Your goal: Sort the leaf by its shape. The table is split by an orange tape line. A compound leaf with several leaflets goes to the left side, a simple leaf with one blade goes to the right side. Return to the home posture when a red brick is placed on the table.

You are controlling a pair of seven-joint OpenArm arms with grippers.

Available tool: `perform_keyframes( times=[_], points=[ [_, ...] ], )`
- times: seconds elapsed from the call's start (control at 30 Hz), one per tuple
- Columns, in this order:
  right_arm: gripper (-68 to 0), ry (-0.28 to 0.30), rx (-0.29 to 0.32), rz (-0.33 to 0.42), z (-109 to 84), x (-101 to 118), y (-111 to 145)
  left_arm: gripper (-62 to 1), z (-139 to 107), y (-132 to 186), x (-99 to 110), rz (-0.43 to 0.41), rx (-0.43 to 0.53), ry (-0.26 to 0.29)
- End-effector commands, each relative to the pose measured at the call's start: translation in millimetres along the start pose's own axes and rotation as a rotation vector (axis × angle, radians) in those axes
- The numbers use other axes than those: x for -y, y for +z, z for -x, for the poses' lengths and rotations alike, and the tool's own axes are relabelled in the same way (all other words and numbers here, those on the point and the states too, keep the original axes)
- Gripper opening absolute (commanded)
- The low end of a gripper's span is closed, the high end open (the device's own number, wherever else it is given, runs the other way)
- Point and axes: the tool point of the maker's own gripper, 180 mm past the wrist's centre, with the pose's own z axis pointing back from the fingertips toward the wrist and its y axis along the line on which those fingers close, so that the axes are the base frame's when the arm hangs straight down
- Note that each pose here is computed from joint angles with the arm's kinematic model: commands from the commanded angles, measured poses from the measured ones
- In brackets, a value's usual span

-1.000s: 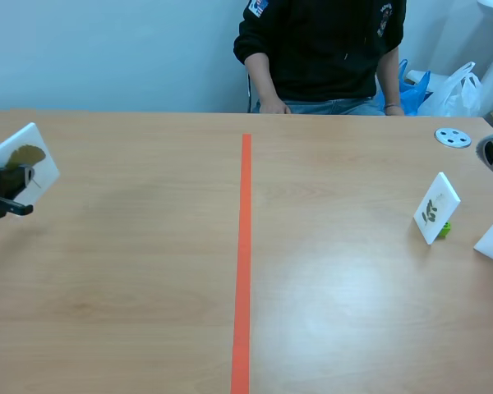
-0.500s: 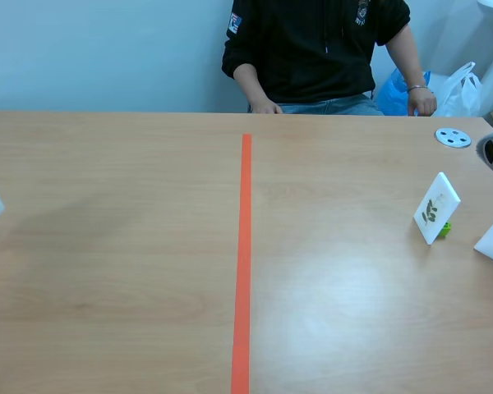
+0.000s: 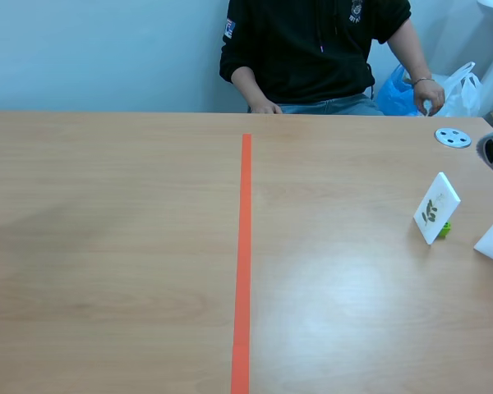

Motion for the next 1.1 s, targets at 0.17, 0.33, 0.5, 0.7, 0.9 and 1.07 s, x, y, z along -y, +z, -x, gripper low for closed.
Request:
perform_keyframes(
  times=[0.17,0.33,0.5,0.7,0.9,1.07],
  points=[
    [-16.9,0.009,0.04,0.001,-10.7,2.7,0.1,-55.2,-11.9,-3.8,0.9,-0.01,0.051,0.029],
    [-16.9,0.009,0.043,0.001,-11.2,2.7,0.1,-49.1,-3.7,-4.2,8.8,-0.017,0.041,0.046],
    [-16.9,0.012,0.049,0.002,-12.9,3.2,-0.3,-27.6,1.7,-3.5,14.5,-0.012,0.034,0.021],
    [-16.9,0.012,0.049,0.002,-12.9,3.2,-0.3,-13.1,1.3,-3.5,13.7,-0.013,0.035,0.02],
    [-16.9,0.012,0.049,0.002,-12.9,3.2,-0.3,1.4,-1.2,-3.4,11.8,-0.015,0.041,0.015],
    [-16.9,0.012,0.049,0.002,-12.9,3.2,-0.3,1.4,-10.7,-2.4,9.4,-0.008,0.06,-0.006]
  ],
)
